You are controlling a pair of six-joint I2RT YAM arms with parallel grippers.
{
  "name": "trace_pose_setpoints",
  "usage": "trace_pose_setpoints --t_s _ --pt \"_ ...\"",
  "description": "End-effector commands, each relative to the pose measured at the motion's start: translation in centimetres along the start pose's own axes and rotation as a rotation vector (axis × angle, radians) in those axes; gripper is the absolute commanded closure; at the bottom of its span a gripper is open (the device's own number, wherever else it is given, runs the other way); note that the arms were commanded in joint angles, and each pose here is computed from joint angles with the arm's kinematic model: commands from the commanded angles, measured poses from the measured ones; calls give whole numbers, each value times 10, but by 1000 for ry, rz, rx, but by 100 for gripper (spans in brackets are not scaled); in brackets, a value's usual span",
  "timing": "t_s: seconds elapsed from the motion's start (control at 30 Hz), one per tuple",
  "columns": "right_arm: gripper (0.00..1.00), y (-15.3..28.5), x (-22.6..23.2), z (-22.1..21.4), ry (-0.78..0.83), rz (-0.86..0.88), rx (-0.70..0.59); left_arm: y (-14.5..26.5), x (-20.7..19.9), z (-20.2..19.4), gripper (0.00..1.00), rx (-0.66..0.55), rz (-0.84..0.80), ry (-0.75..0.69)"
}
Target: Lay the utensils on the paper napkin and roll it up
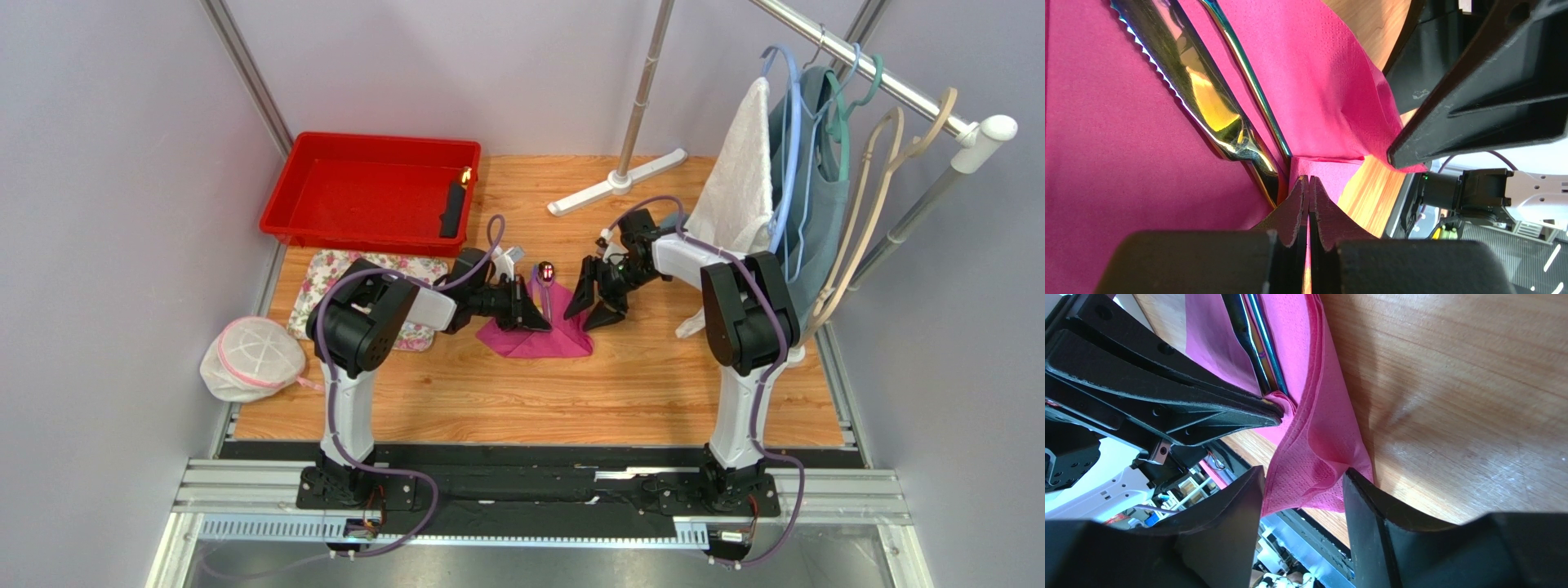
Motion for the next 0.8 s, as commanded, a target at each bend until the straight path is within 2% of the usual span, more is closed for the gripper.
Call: trace_pose_setpoints --t_s 0.0,0.1,0.23,0.37,0.53,0.67,0.77 --pt "36 6 4 -2 13 -28 -47 -1 5 9 99 -34 4 -36" --pt "25 9 -2 -3 25 -101 -87 -1 6 9 99 -34 5 -34" --pt "21 11 -6 -5 44 -137 -100 -1 6 10 99 -36 6 -35" --pt "33 5 -6 -8 17 -67 -12 -1 5 11 99 -38 5 -37" --pt "41 11 6 -5 25 11 -15 0 5 10 99 -35 6 -34" --pt "57 16 12 -7 38 40 -18 0 6 9 100 -36 8 -33" --pt "65 15 10 -8 28 45 -11 -1 6 10 100 -37 7 -35"
Point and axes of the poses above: each gripper's point midway between its finger pads, its own y axis back along the fingers, its own x axis along the line the jaws close on, z = x × y, the point moved 10 cm from there along y, back along the fingers, and after that the axes turned 14 degrees about -y, right-handed, at the moved point
